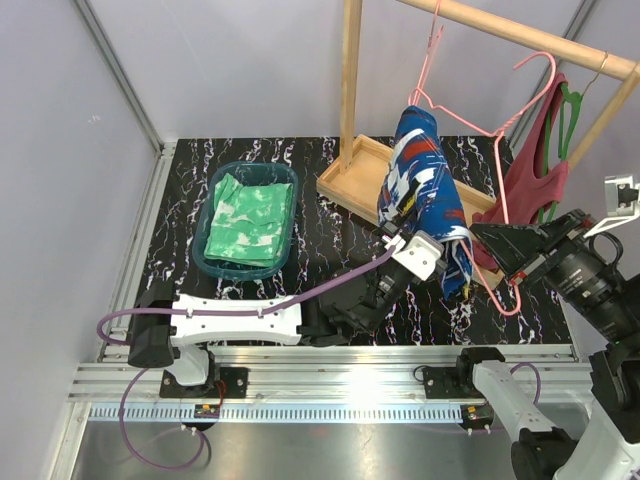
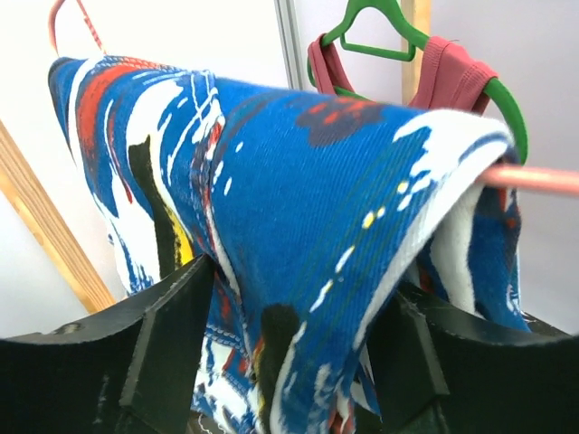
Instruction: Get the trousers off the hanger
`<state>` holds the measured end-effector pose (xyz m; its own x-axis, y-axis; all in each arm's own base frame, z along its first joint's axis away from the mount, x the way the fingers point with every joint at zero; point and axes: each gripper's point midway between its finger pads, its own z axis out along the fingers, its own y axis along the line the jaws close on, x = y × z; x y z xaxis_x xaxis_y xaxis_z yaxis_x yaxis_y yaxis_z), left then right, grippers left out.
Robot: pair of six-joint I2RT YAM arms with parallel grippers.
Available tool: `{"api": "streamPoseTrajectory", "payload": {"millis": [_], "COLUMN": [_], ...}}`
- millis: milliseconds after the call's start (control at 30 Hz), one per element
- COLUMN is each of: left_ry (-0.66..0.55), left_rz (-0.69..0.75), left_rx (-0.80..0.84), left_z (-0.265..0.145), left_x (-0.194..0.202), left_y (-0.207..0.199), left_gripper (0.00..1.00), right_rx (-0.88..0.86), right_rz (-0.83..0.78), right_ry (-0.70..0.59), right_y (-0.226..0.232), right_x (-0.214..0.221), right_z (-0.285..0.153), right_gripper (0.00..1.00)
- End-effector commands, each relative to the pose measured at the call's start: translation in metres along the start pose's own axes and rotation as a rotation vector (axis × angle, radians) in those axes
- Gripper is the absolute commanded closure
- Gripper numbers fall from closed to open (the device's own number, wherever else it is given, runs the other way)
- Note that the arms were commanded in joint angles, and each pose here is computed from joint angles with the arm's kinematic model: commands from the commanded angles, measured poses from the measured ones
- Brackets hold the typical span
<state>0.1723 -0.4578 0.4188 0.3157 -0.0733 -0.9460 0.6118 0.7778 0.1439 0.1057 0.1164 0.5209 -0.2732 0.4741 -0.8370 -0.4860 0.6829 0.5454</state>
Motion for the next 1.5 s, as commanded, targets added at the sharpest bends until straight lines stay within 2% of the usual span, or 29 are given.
{"api": "streamPoseTrajectory", "payload": {"millis": [0, 333, 600, 733, 967, 1067, 1200, 1367, 1467], "left_ry": [-0.091, -0.049, -0.002, 0.0, -0.028, -0.056, -0.089, -0.104, -0.086], "left_rz": [-0.037, 0.017, -0.011, -0.049, -0.137, -0.198, -0.243, -0.237, -0.208], "left_rx": [-0.005, 0.031, -0.052, -0.079, -0.115, -0.12, -0.084, -0.061, -0.051], "left_z": [-0.002, -0.002, -0.006, -0.009, 0.002, 0.004, 0.007, 0.013, 0.019], "left_x": [-0.035, -0.022, -0.005, -0.004, -0.024, -0.037, -0.051, -0.063, -0.057], "left_y": [0.01, 0.003, 0.03, 0.045, 0.051, 0.052, 0.044, 0.032, 0.023], "left_gripper": [0.39, 0.39, 0.46, 0.46, 0.46, 0.39, 0.39, 0.42, 0.44], "right_rx": [-0.111, -0.124, -0.114, -0.103, -0.105, -0.103, -0.091, -0.097, -0.118], "right_rz": [-0.184, -0.184, -0.19, -0.188, -0.17, -0.152, -0.134, -0.128, -0.128], "right_ry": [-0.191, -0.193, -0.196, -0.197, -0.166, -0.14, -0.121, -0.112, -0.115], "right_y": [0.041, 0.045, 0.043, 0.04, 0.034, 0.027, 0.019, 0.018, 0.025], "right_x": [-0.05, -0.057, -0.058, -0.059, -0.053, -0.046, -0.04, -0.037, -0.038], "right_z": [-0.014, -0.01, -0.009, -0.007, 0.0, 0.006, 0.012, 0.013, 0.009], "right_gripper": [1.0, 1.0, 1.0, 1.0, 1.0, 1.0, 1.0, 1.0, 1.0]}}
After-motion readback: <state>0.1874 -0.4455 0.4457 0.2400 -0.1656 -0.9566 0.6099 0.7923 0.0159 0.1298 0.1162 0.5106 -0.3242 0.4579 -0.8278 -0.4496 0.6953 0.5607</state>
